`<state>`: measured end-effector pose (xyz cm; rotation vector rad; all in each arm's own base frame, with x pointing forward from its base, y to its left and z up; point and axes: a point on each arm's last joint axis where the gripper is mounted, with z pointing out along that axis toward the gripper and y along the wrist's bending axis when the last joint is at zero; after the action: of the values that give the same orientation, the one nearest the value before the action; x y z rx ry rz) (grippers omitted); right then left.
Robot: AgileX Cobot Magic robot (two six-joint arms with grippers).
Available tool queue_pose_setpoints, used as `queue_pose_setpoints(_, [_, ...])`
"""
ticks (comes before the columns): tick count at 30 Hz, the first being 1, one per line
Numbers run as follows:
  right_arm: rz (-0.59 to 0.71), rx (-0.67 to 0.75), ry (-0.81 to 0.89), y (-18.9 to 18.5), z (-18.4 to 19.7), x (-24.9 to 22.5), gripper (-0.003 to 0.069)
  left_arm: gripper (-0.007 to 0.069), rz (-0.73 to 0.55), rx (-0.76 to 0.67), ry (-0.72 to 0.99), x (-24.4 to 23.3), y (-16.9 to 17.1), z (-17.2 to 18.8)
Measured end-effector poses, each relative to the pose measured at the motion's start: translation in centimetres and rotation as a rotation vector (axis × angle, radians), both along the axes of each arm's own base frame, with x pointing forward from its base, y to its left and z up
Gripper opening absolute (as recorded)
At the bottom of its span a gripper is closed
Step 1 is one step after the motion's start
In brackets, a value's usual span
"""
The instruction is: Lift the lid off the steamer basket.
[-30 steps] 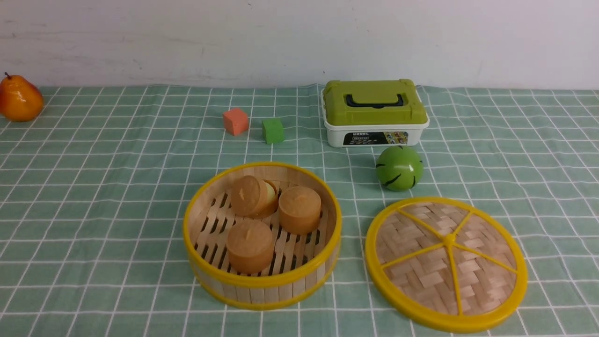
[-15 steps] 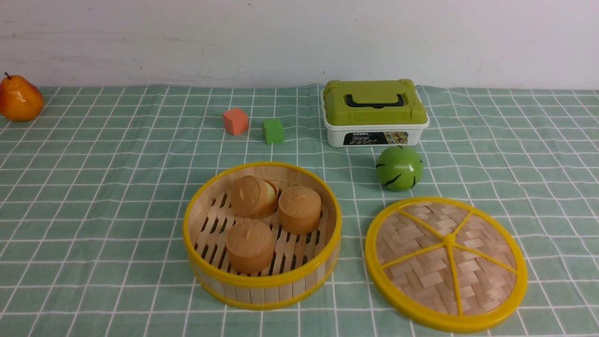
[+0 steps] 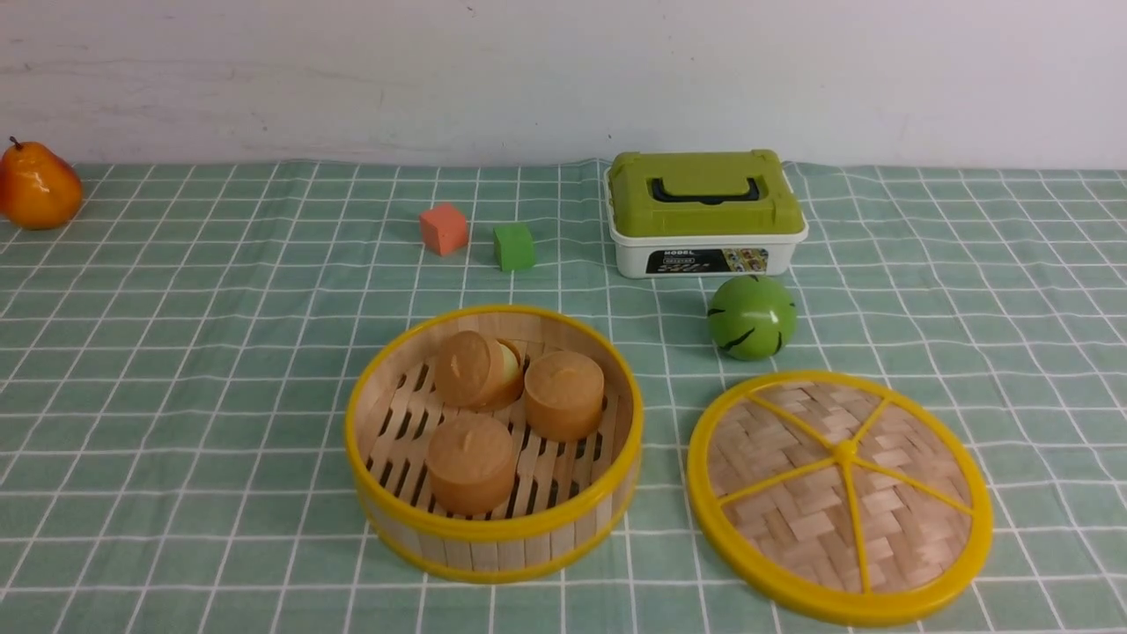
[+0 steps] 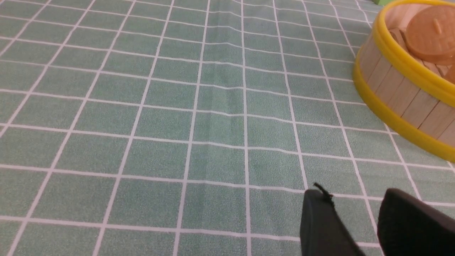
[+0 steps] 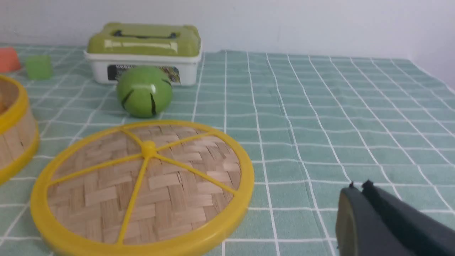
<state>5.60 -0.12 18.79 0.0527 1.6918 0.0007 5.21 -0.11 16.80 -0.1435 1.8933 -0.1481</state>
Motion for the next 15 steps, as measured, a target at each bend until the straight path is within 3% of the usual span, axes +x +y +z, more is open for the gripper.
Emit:
queue_pose_setpoints(7, [-0.018, 0.026, 0.143, -0.1, -1.3, -0.2, -0.0013, 0.0239, 0.0, 0.0, 0.0, 0.0, 0.0, 0.0])
queue_pose_setpoints(15, [-0.034, 0.047, 0.171, -0.2, -1.5, -0.3, -0.0022, 0.0239, 0.0, 0.0, 0.0, 0.0, 0.0, 0.0])
